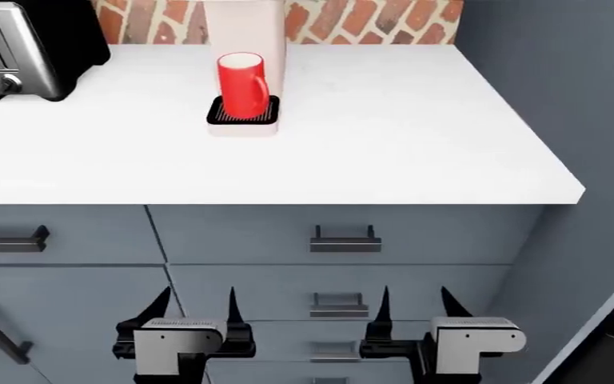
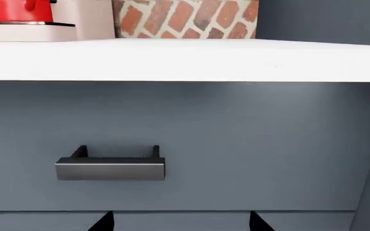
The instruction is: Pick the mug from under the coffee machine dispenser and place it on the counter.
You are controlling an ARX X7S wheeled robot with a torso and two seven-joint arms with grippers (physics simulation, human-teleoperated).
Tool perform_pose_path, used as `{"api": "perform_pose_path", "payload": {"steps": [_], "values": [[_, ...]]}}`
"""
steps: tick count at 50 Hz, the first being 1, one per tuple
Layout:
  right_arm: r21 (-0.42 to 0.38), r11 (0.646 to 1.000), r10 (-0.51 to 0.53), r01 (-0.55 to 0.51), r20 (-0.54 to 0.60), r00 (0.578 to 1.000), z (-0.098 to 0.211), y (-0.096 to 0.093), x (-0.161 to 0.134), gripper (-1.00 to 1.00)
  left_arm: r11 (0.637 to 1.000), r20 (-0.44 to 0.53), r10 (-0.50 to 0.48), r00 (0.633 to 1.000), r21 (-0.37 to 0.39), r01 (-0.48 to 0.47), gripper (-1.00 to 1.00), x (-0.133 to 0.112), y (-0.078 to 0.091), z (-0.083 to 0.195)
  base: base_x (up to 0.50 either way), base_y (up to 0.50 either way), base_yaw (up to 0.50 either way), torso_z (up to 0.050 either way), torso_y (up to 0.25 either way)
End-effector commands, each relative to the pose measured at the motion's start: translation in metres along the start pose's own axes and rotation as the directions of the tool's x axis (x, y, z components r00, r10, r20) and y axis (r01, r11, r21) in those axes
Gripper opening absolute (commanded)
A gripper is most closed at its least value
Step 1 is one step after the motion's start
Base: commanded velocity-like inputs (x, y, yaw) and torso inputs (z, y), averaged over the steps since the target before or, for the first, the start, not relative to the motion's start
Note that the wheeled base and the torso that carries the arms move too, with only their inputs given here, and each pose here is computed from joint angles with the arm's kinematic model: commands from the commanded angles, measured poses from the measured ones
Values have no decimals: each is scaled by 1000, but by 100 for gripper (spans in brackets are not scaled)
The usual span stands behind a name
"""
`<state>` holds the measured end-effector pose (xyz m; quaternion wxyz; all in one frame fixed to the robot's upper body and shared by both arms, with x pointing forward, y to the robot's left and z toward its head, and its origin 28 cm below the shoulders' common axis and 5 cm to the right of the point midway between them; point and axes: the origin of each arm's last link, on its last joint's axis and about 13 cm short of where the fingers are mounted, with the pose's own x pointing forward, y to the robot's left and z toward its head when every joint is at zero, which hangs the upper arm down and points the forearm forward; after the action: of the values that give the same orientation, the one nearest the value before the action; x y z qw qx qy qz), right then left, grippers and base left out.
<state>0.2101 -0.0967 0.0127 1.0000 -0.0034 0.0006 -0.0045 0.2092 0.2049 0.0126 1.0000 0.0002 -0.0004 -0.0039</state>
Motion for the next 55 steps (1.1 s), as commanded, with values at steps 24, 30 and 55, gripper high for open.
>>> {"api": "perform_pose_path", "payload": {"steps": [24, 30, 55], "values": [[8, 1000, 7, -7, 4, 1000, 0, 1, -1, 100, 1000, -3, -1, 1000, 9, 1, 100, 0, 0, 0, 0, 500, 0, 0, 0], [11, 1000, 7, -7, 5, 1000, 0, 1, -1, 100, 1000, -4, 2, 1000, 12, -2, 100, 0, 0, 0, 0, 324, 0, 0, 0], [25, 1000, 0, 0, 5, 1000, 0, 0, -1, 100, 1000, -10, -2, 1000, 14, 2, 100, 0, 0, 0, 0, 0, 0, 34, 0]]}}
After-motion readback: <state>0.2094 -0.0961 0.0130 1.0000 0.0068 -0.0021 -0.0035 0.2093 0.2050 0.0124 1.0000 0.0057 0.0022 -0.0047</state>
